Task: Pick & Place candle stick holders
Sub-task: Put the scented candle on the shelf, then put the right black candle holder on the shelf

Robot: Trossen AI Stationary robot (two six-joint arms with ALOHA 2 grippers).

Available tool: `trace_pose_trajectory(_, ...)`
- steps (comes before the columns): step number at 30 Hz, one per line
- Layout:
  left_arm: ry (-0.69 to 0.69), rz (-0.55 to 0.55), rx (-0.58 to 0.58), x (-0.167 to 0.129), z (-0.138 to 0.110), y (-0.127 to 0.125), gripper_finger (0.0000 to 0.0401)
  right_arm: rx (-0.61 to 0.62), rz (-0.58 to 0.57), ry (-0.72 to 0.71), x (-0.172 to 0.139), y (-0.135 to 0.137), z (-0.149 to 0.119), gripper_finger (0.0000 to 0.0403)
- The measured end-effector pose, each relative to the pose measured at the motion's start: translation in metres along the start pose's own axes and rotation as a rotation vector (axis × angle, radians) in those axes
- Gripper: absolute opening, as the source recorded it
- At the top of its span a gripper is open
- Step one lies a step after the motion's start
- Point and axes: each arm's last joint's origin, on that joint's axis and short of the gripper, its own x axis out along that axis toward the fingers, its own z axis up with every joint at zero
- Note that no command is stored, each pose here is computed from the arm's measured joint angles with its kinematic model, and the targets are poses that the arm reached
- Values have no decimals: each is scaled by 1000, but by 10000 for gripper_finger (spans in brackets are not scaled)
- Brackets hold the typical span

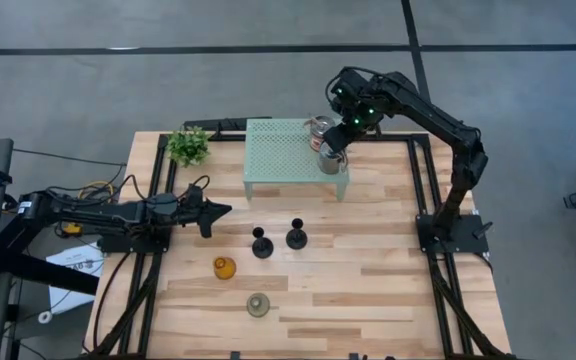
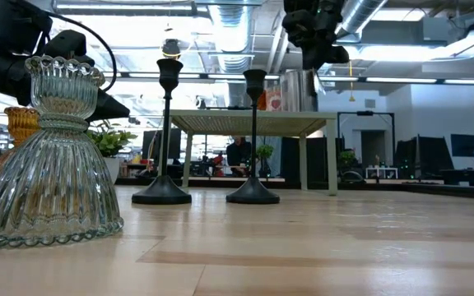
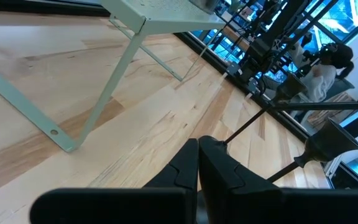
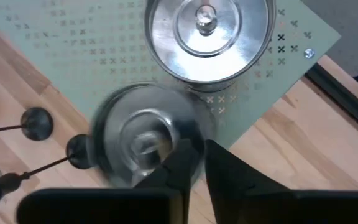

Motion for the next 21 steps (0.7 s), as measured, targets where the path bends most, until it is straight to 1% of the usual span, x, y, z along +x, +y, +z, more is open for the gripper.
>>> trace_pose_trajectory(6, 0, 1, 0, 0, 0, 0, 11, 1, 10, 18, -2, 0, -2, 70)
trace_pose_trajectory(11, 0, 0, 0, 0, 0, 0, 11, -2, 9, 44, -2, 1, -5, 76)
trace_pose_trajectory(14, 0, 0, 0, 0, 0, 0, 11, -4, 47, 66, -5, 3, -8, 77)
trace_pose_trajectory(18, 0, 0, 0, 0, 0, 0, 11, -28, 87, 73, -14, 12, -14, 77)
trace_pose_trajectory(21, 0, 0, 0, 0, 0, 0, 11, -55, 105, 37, -32, 19, -18, 77)
